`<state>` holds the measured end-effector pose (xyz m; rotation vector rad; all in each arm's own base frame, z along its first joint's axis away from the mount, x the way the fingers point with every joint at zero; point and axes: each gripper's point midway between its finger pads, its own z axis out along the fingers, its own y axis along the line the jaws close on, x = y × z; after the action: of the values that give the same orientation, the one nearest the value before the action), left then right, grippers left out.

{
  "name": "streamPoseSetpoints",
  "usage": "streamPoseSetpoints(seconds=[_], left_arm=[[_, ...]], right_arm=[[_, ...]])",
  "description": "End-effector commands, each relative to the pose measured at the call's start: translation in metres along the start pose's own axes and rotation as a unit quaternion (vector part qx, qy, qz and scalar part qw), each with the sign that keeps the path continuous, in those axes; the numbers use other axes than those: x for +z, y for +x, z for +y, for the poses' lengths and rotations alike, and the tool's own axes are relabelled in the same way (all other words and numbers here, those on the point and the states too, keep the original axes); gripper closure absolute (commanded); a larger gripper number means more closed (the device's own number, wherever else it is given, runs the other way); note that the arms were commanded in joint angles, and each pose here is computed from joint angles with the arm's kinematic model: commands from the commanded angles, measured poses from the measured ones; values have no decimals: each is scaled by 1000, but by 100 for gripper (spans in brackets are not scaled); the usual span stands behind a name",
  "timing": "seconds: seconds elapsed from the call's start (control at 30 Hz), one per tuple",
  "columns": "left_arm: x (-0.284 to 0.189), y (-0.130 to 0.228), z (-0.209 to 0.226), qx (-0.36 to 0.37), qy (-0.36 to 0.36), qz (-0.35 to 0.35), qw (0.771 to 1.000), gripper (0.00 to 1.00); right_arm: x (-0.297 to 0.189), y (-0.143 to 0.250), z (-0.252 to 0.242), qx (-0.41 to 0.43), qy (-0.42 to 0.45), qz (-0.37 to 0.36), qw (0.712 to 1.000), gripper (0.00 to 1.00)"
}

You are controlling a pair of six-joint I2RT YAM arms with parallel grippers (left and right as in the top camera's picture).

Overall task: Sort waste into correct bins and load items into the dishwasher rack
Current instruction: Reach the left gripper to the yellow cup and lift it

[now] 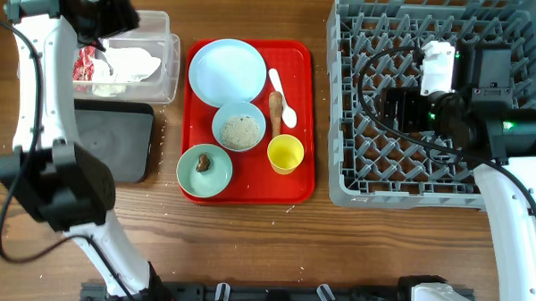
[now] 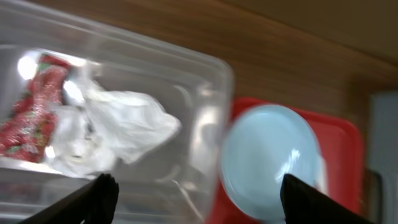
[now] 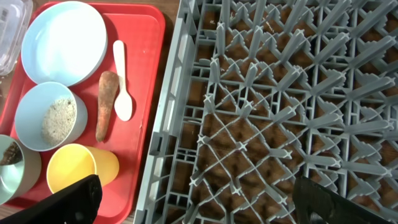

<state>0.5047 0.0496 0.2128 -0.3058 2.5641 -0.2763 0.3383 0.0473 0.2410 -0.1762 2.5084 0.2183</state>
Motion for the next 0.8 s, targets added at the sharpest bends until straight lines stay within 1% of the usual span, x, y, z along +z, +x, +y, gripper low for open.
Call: streamPoseSetpoints(seconds=[0.0,0.03,0.1,0.17,0.23,0.3,0.4,0.43,0.47,0.53,0.57,0.67,0.77], left_arm=[[-41,43,-87,95,93,47,990,17],[-39,66,-104,108,100,86,985,18],[-37,101,-137,148,111,138,973,19],[-37,126,-169,193,111,158,962,24],[-40,148,-186,215,102,178,955,27],[-44,165,-196,212,100,202,951,27],[-43,197,-208,147,72,247,955,29],[-38,203,-207,137,59,252,956,29],[-27,215,-202,123,22,257,958,30],[-11,237,-200,104,1,275,956,43],[0,257,-199,101,-10,292,951,44],[15,293,-205,119,-14,311,943,44],[29,311,-210,136,-6,308,941,44]], right_arm=[[0,-5,4,3,-10,-4,1000,0],[0,-6,3,3,-10,-5,1000,0],[0,-6,3,3,-10,-5,1000,0],[0,-6,3,3,-10,-5,1000,0],[0,-6,4,5,-10,-5,1000,0],[0,-6,3,7,-10,-5,1000,0],[0,-7,3,7,-10,-7,1000,1],[1,-7,3,7,-10,-7,1000,0],[1,-7,3,7,-10,-7,1000,0],[1,-7,3,7,-10,-7,1000,0],[1,-7,3,6,-10,-7,1000,0],[1,-9,3,15,-10,-10,1000,0],[1,-11,3,27,-10,-14,999,0]])
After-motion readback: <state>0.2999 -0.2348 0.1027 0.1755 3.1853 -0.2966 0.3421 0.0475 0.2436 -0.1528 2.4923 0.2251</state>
